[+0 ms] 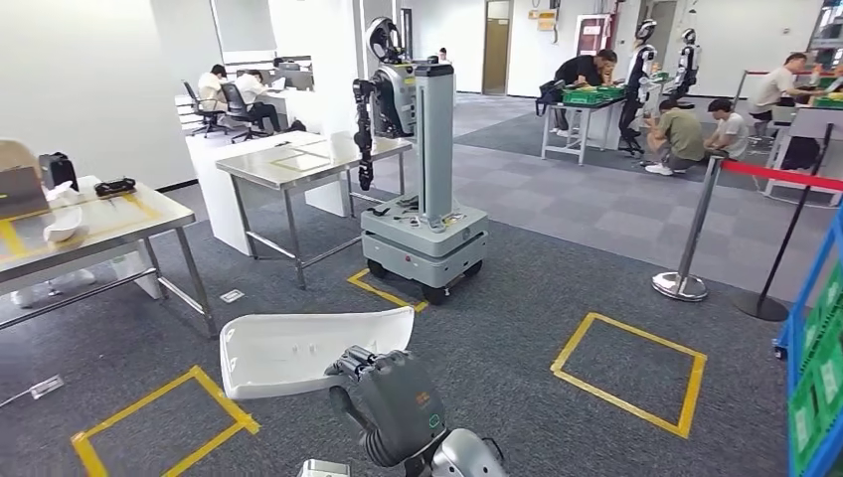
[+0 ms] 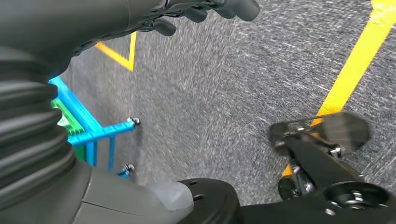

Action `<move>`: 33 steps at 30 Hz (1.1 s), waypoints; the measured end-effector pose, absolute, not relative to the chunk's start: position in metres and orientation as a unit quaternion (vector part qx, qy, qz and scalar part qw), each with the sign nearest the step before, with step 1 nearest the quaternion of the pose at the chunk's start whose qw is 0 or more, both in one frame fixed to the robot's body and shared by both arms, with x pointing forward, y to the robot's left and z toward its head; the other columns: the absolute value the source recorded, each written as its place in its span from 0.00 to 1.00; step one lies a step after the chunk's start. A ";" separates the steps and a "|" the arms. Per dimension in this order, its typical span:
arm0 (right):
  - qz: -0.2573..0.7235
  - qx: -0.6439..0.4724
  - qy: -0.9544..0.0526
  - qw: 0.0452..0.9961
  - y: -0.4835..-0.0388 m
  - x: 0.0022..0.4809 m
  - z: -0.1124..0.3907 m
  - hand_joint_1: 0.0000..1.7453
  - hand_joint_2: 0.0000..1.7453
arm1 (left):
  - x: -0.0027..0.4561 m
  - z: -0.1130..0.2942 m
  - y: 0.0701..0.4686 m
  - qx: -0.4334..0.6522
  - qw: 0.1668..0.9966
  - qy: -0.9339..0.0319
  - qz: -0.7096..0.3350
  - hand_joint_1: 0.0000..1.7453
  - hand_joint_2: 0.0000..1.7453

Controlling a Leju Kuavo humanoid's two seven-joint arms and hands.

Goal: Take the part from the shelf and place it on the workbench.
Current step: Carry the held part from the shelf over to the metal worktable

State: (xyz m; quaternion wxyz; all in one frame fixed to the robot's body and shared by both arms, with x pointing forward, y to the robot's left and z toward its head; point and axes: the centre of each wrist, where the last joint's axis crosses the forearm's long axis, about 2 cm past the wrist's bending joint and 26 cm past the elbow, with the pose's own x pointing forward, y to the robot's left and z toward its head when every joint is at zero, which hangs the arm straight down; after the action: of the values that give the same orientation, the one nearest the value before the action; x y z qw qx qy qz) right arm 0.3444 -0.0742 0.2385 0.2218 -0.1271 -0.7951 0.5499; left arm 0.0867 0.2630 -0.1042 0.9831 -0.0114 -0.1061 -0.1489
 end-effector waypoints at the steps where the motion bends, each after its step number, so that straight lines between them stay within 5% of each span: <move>1: 0.551 -0.127 -0.794 0.224 -0.075 0.344 0.237 1.00 1.00 | 0.087 -0.104 0.263 -0.011 0.983 -0.105 -0.149 0.00 1.00; 33: 0.556 -0.135 -0.784 0.240 -0.082 0.348 0.222 1.00 1.00 | 0.099 -0.102 0.263 -0.002 0.978 -0.116 -0.175 0.00 1.00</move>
State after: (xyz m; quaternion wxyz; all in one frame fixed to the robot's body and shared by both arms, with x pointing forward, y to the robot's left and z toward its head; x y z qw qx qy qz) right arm 0.3479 -0.0818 0.2222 0.2397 -0.1353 -0.7841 0.5562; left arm 0.0985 0.2625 -0.1017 0.9777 -0.0016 -0.1161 -0.1747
